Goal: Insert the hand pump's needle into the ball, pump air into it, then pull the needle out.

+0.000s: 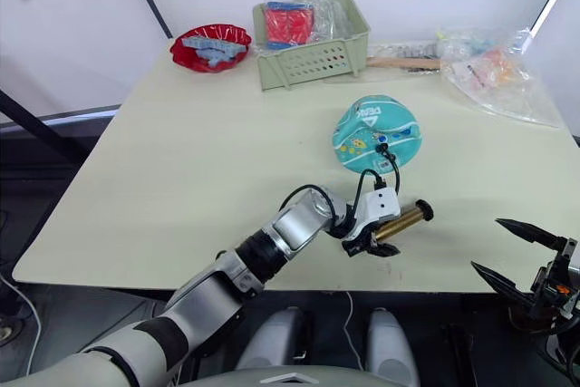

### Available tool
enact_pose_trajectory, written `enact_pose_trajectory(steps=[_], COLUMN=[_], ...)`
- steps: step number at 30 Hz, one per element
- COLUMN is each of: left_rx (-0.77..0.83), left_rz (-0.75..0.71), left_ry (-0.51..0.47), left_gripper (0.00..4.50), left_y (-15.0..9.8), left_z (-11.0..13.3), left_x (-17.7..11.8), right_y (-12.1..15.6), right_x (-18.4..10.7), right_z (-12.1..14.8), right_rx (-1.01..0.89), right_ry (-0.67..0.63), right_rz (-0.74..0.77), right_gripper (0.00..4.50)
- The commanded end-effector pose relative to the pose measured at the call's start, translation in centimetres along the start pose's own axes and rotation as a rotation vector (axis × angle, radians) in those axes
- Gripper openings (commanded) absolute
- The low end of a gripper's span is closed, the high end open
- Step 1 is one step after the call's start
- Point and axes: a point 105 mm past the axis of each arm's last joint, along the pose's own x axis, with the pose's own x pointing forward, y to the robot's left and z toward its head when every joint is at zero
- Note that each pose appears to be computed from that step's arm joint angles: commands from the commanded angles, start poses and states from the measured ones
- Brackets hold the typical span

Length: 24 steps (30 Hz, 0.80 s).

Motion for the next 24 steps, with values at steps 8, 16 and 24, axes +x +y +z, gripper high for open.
enact_pose_trajectory(steps=[8,16,24], left_rx=[0.043,0.08,0.143], left_rz=[0.016,0.013,0.001], left_ry=[-0.067,-0.168,-0.296], left_gripper=[1.04,1.04,1.04], left_y=[0.6,0.7,-0.1], left_z=[1.4,3.3,4.8], left_x=[-0.7,-2.2,-4.8], right_y=[0.0,0.1,0.4], right_x=[0.2,0.3,0.6], right_z=[0.5,0.6,1.0], right_rx=[-0.025,-0.01,0.013], right_ry=[-0.025,-0.036,-0.057], right_rz=[-0.007,-0.001,0.02], right_gripper=[4.5,4.5,4.5])
